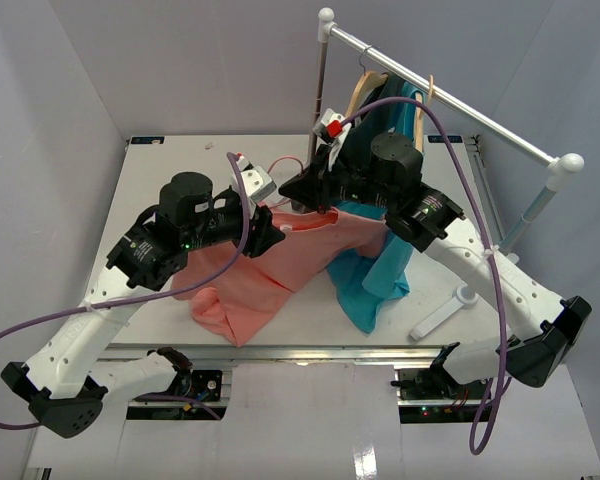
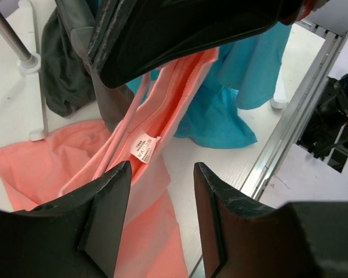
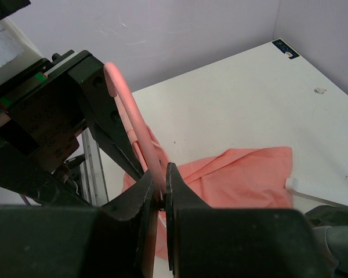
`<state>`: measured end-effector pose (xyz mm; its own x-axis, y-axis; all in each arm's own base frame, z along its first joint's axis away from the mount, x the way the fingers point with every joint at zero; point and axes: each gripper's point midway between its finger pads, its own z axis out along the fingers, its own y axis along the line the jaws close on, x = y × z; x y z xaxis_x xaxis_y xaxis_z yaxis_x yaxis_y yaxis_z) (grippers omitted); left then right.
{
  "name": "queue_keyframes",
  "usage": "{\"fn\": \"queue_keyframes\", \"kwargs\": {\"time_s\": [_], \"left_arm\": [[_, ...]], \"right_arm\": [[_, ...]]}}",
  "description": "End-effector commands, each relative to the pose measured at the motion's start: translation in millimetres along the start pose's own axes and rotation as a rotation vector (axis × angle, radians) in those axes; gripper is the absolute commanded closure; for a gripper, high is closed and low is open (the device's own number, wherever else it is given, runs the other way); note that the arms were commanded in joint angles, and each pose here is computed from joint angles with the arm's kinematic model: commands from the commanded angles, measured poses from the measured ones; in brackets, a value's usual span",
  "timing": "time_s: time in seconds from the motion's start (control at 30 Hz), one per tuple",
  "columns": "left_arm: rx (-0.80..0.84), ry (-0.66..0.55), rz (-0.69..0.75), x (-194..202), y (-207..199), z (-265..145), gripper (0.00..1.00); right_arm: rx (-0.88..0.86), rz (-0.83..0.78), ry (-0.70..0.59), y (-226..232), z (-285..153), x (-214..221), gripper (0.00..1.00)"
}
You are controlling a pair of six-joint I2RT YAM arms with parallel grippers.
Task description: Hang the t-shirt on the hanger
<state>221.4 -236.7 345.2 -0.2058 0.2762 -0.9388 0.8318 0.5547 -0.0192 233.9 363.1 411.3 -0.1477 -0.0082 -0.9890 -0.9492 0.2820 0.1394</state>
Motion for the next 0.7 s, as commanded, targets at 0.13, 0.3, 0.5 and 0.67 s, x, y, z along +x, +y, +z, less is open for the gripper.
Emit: {"fn": "queue_keyframes", "kwargs": {"time_s": [0.13, 0.3, 0.5, 0.67], "left_arm": [[-0.024, -0.105, 0.066, -23.6, -2.9, -29.6, 0.41], [-0.038, -0.122, 0.101, -33.9, -6.9, -55.9, 0.38], [-0.071, -0.061, 0.098, -21.6, -2.4, -62.7, 0.38], [-0.019, -0.018, 0.078, -4.6, -9.7, -53.9, 0.38]], "right_arm": [[-0.004, -0.042, -0.057, 8.3, -3.7, -19.3, 0.92], [0.003, -0.069, 0.0, 7.5, -9.6, -8.6, 0.92], [-0.013, -0.088, 0.034, 11.8, -15.2, -6.2, 0.92], [-0.022, -0.09, 0.006, 16.7, -19.0, -14.3, 0.92]]}}
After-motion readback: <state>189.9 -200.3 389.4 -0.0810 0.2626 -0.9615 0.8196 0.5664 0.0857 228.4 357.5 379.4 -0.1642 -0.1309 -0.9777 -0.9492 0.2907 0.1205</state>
